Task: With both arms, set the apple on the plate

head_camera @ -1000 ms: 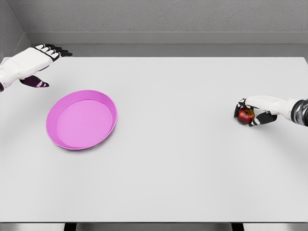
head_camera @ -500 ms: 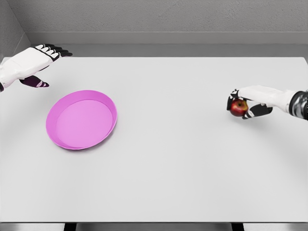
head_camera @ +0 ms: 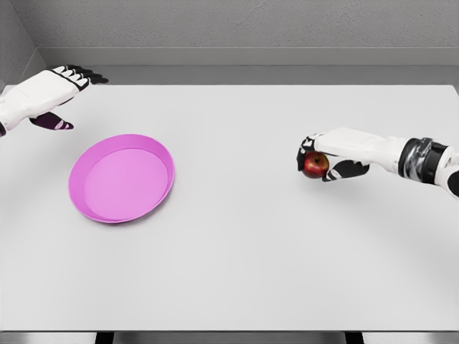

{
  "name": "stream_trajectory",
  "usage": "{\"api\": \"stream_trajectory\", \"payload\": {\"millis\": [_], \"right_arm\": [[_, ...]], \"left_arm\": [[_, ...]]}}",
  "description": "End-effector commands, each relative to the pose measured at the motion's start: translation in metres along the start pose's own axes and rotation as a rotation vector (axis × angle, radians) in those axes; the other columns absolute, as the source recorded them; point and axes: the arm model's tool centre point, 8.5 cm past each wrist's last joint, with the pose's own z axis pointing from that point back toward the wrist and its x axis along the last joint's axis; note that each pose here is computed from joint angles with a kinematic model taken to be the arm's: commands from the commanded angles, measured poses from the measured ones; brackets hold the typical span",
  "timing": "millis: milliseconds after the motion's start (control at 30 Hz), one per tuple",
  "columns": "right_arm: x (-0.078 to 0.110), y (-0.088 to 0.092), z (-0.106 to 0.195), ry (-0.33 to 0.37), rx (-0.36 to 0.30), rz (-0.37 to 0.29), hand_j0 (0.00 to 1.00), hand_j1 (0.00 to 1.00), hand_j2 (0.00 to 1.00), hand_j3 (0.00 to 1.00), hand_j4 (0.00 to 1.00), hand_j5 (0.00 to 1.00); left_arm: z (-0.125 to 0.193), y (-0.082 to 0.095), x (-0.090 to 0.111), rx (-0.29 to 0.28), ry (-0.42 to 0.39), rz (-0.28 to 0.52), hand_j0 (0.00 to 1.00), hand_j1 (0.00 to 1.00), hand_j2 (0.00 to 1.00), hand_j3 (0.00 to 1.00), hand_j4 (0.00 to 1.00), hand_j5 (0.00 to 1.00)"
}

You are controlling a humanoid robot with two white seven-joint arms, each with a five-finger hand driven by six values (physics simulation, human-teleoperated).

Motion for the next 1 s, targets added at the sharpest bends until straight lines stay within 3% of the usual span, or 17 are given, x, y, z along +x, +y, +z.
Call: {"api": "stream_trajectory", "payload": {"millis": [0,133,500,933,967], "right_arm": [[0.011,0.000,-0.009,-0.051,-0.013,0.000,0.46,0.46,0.46,0.46,0.46,0.46],[0.028,0.003,-0.028,-0.116,-0.007,0.001,0.46,0.46,0.46,0.46,0.46,0.46],[0.057,0.008,-0.056,-0.196,0.019,0.003,0.46,0.46,0.46,0.46,0.46,0.46],[0.068,0.000,-0.071,-0.206,0.022,0.008,0.47,0.47,0.47,0.47,0.47,0.47],[0.068,0.001,-0.071,-0.204,0.024,0.006,0.53,0.53,0.53,0.53,0.53,0.53]], "left_arm": [[0.000,0.000,0.000,0.004,0.000,0.005,1.00,1.00,1.00,1.00,1.00,1.00],[0.001,0.001,0.000,0.005,0.000,0.003,1.00,1.00,1.00,1.00,1.00,1.00],[0.000,0.001,0.002,0.006,-0.005,0.003,1.00,1.00,1.00,1.00,1.00,1.00],[-0.001,0.001,0.004,0.007,-0.013,0.000,1.00,1.00,1.00,1.00,1.00,1.00],[-0.001,0.001,0.004,0.008,-0.012,0.000,1.00,1.00,1.00,1.00,1.00,1.00]]}}
